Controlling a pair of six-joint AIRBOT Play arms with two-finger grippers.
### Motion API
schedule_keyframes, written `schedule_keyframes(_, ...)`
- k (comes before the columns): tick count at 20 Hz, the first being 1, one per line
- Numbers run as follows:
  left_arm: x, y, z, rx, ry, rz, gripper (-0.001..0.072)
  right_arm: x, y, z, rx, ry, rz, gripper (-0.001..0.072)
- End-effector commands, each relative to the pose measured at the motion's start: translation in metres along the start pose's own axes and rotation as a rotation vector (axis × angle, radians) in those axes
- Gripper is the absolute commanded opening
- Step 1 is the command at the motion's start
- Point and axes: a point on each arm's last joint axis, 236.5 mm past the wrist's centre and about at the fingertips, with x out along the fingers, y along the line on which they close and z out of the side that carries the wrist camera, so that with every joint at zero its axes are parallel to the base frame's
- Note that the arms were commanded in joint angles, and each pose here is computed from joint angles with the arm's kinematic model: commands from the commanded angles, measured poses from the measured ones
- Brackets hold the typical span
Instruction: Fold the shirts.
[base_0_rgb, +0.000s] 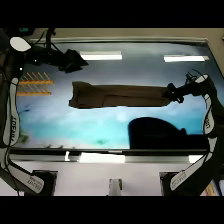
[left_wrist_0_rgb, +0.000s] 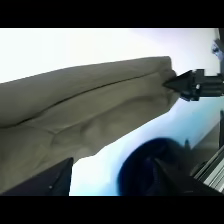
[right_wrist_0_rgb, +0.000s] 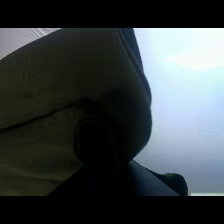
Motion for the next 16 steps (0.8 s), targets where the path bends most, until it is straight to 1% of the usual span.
schedule_keyframes(1, 0.033, -0.039, -0.016, 0.054, 0.036, -0.045, 0.0499, -0.002, 0.022, -0.008, -0.032, 0.024, 0.048, 0.0024)
schedule_keyframes(2, 0.046, -0.042, -0.025, 0.054, 0.062, -0.049, 0.0199, -0.011, 0.029, -0.009, -0.066, 0.016, 0.057, 0.0024)
schedule_keyframes(3, 0.061, -0.044, -0.037, 0.062, 0.088, -0.053, 0.0040, -0.026, 0.038, -0.009, -0.107, -0.005, 0.061, 0.0024)
schedule_keyframes(5, 0.103, -0.043, -0.069, 0.030, 0.166, -0.061, 0.0037, -0.064, 0.060, -0.010, -0.184, -0.059, 0.068, 0.0024)
schedule_keyframes(6, 0.122, -0.044, -0.088, -0.002, 0.212, -0.063, 0.0038, -0.086, 0.073, -0.017, -0.218, -0.073, 0.075, 0.0024)
schedule_keyframes(8, 0.156, -0.049, -0.120, -0.015, 0.272, -0.064, 0.0037, -0.126, 0.095, -0.038, -0.276, -0.078, 0.086, 0.0024)
schedule_keyframes(13, 0.215, -0.060, -0.119, -0.159, 0.155, -0.052, 0.0036, -0.208, 0.131, -0.101, -0.396, -0.079, 0.089, 0.0024)
schedule_keyframes(16, 0.243, -0.078, -0.141, -0.252, 0.186, -0.122, 0.0036, -0.249, 0.147, -0.138, -0.446, -0.109, 0.087, 0.0025)
